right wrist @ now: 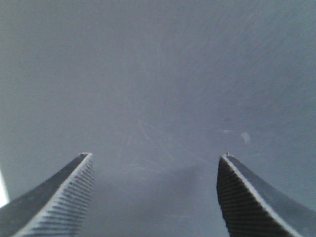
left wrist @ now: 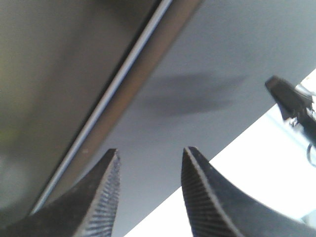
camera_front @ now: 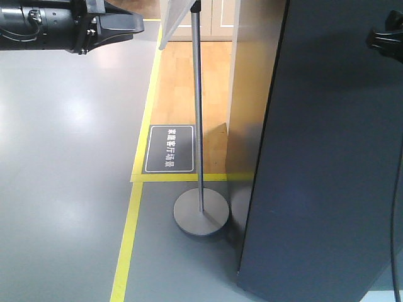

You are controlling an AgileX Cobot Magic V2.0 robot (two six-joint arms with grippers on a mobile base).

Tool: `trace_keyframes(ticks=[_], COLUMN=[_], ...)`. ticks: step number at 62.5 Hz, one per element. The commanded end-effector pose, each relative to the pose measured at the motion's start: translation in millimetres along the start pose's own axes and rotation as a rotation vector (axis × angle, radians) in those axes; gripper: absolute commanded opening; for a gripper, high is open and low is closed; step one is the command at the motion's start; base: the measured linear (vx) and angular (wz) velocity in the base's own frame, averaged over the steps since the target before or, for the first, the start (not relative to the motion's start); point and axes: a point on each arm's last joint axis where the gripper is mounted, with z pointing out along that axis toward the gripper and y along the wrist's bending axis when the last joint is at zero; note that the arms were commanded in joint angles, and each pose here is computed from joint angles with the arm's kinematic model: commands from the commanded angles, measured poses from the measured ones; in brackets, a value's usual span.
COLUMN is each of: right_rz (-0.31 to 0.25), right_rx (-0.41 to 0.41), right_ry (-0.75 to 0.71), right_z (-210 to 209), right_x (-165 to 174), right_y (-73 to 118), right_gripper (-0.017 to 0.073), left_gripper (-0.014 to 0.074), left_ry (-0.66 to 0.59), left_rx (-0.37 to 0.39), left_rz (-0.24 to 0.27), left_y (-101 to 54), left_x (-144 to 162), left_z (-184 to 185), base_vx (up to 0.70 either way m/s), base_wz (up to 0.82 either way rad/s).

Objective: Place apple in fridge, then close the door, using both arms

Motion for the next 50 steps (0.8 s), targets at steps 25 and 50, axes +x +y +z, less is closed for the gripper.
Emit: trace_keyframes(ticks=[25,50], right_rz=[-0.043,0.065], right_rx=[0.142,0.023], right_ry=[-0.033,0.118], right_z=[55,100], right_x=[-18,-9], right_y=[-1.1,-36.9], right_gripper=[0.0513,0.0513], left_gripper=[0.0283,0.0283], left_ry=[-0.110,-0.153], left_rx=[-0.031,-0.067], left_rz=[0.045,0.043], left_y=[-19.8,-16.6], left_x=[-19,-23], left_z=[-15,-15], base_vx=[0.00,0.00], base_wz=[0.00,0.00])
